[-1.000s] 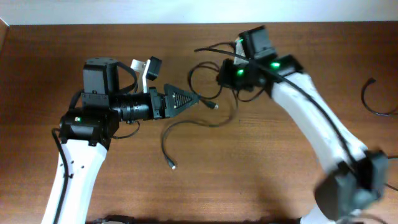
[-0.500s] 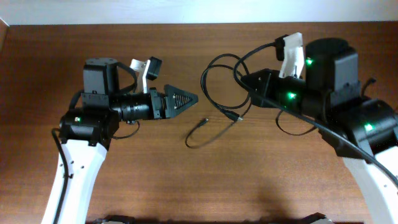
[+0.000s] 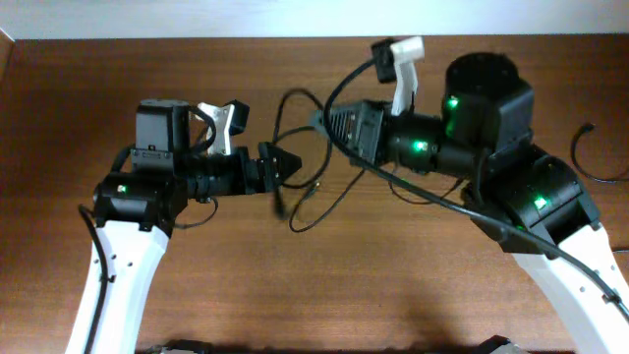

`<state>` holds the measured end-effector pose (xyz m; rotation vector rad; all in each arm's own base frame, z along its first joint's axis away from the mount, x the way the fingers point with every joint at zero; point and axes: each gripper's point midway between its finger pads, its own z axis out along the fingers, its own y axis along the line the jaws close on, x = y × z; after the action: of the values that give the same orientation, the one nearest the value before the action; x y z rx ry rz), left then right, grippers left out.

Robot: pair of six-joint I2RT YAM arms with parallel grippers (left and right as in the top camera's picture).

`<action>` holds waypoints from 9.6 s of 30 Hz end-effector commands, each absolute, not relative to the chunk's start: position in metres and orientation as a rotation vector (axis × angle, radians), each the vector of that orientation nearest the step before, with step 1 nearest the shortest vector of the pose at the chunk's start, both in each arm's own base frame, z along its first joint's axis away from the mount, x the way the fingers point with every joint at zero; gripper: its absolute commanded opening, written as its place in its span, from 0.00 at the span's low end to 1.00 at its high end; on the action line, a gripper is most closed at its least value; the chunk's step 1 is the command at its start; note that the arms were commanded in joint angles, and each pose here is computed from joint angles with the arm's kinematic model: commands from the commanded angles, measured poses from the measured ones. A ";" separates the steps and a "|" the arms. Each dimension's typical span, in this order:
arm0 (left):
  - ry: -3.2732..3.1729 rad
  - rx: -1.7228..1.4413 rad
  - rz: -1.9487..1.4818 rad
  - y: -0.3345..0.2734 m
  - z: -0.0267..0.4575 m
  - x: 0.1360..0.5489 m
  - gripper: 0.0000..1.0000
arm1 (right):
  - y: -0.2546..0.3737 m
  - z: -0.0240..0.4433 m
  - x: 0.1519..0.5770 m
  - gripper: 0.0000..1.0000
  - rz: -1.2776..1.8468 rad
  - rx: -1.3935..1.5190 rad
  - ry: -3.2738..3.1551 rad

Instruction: Untangle cables

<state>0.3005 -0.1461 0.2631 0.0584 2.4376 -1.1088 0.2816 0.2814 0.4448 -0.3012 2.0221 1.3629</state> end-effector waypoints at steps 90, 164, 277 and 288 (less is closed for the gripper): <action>2.217 0.763 -1.101 -0.199 0.273 0.264 0.99 | 0.133 0.566 0.324 0.04 1.256 0.176 1.457; 1.660 0.770 -1.534 -0.222 0.400 0.300 0.00 | 0.080 0.307 0.330 0.11 0.981 -0.006 2.427; 1.841 0.353 -1.298 -0.218 0.416 0.295 0.57 | -0.079 0.455 0.418 0.04 0.650 0.021 1.648; 1.928 0.299 -1.271 -0.214 0.397 0.297 0.53 | -0.379 0.376 0.280 0.04 0.108 1.036 1.530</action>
<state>0.2952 -0.2161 0.3913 0.2909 1.9477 -1.2952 0.2954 -0.3544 0.4104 0.7666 1.5268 0.1807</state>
